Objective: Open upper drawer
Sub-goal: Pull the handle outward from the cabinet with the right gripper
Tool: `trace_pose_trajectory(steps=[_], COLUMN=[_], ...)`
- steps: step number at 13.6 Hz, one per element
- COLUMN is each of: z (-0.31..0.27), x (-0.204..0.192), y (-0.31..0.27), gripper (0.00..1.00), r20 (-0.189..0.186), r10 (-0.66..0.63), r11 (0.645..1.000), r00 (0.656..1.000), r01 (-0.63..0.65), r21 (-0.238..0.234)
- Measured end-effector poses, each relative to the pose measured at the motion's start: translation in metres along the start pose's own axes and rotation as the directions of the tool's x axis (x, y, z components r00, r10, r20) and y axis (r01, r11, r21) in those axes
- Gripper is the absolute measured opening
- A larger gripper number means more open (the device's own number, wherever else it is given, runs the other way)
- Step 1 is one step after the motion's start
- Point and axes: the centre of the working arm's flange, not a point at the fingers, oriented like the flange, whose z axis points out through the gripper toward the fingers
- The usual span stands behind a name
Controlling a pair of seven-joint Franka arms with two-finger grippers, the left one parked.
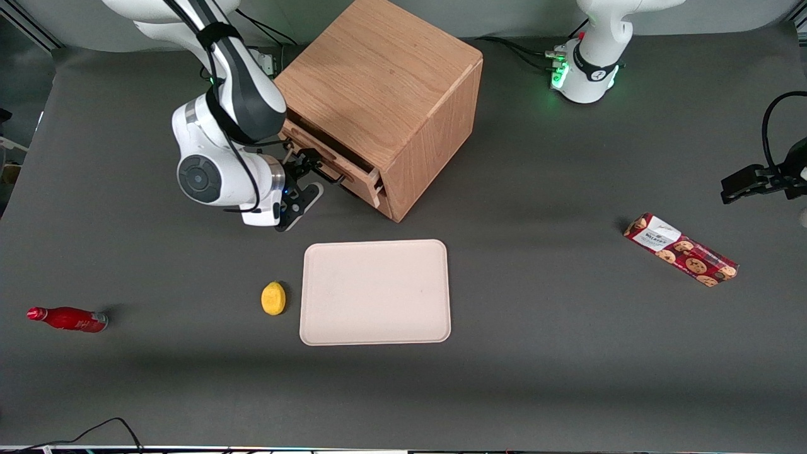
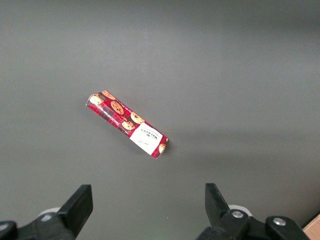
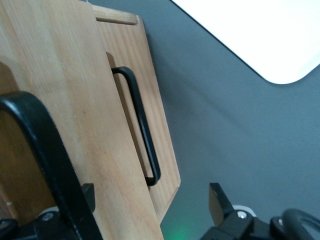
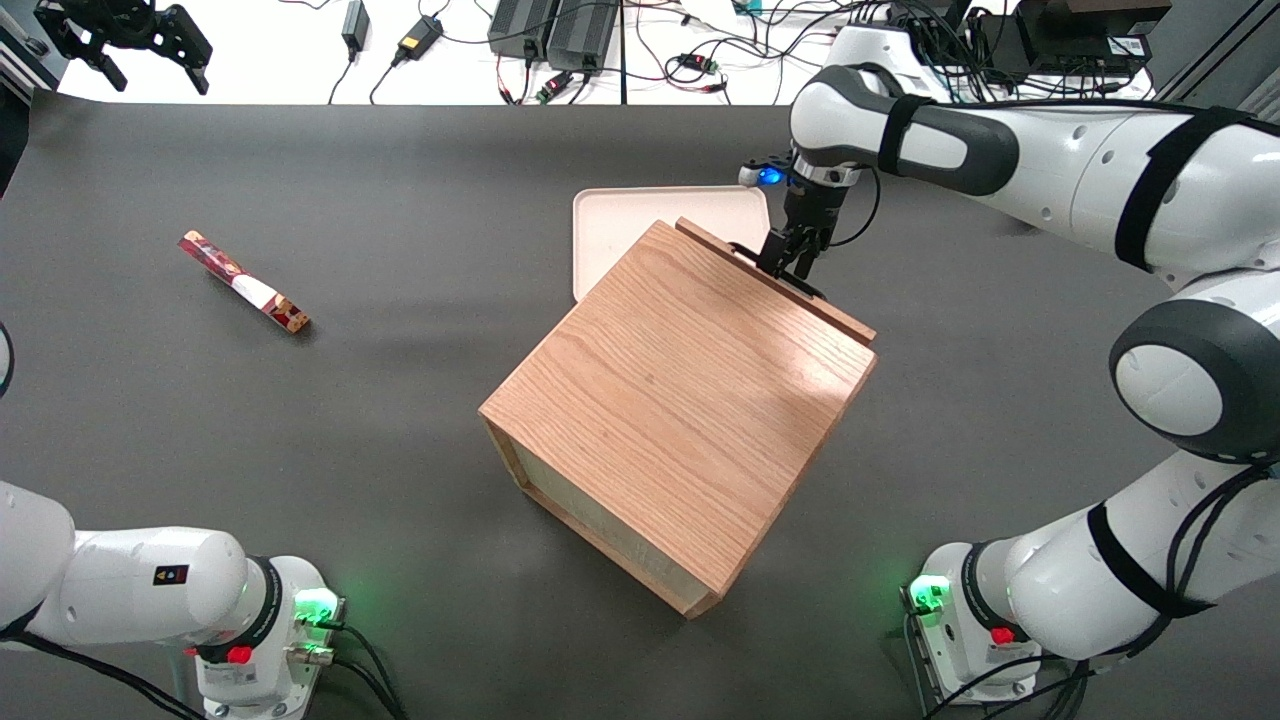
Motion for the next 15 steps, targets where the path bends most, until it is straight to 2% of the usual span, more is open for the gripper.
trace_pose_trajectory(steps=[7, 15], z=[-0.016, -0.03], x=[0.0, 0.004], y=[0.055, 0.089], gripper=[1.0, 1.0], r20=[-0.039, -0.074], r10=[-0.011, -0.035], r11=[1.0, 0.999], r00=[0.999, 0.997], r01=[0.012, 0.036], r21=[0.017, 0.017])
